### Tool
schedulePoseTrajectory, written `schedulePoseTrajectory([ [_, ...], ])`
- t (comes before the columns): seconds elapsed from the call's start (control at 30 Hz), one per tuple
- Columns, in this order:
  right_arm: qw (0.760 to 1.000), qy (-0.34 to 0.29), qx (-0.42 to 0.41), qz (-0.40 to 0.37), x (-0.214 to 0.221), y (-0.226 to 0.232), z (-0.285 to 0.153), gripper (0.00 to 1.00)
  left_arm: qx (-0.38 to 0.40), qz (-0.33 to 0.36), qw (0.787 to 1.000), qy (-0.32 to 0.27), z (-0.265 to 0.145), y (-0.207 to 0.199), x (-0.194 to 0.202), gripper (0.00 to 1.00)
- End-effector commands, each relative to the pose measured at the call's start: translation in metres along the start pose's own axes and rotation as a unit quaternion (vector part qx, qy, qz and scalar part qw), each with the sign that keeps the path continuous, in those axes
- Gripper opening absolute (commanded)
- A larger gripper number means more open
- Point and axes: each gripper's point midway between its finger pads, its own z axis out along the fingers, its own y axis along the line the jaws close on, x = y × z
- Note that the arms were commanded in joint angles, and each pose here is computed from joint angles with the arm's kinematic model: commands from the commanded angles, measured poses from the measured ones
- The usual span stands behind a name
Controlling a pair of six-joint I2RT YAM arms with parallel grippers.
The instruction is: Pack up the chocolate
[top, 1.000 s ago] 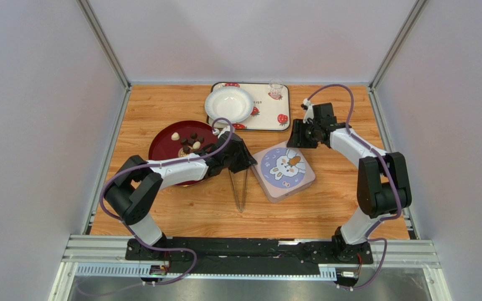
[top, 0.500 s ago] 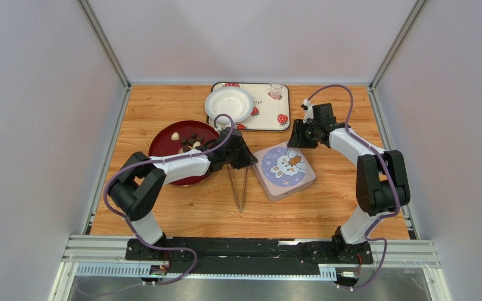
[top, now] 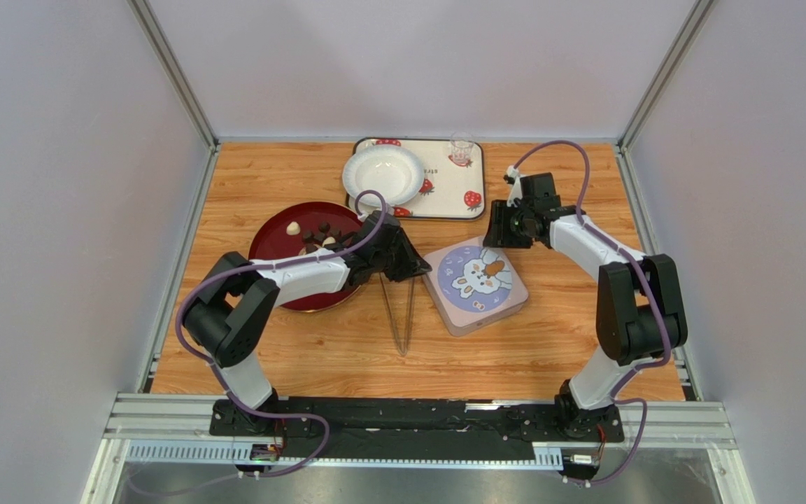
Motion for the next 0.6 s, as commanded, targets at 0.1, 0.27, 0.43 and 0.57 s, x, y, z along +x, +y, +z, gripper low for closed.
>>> schedulePoseTrajectory([
  [0.1,0.999,0.006,0.050,-0.007,0.010,-0.014,-0.018,0.49,-0.176,0.018,0.983,0.051,-0.003,0.101,0.034,0.16],
  [0.27,0.999,-0.030,0.021,-0.014,-0.006,0.001,-0.034,0.49,-0.144,0.074,0.987,0.001,-0.021,0.067,0.002,0.34],
  [0.43,0.996,-0.072,0.003,-0.045,-0.030,0.027,-0.063,0.50,-0.119,0.123,0.984,-0.049,-0.048,0.033,-0.029,0.45],
  [0.57,0.993,-0.094,-0.020,-0.076,-0.037,0.055,-0.078,0.51,-0.090,0.132,0.984,-0.075,-0.067,0.014,-0.039,0.52],
])
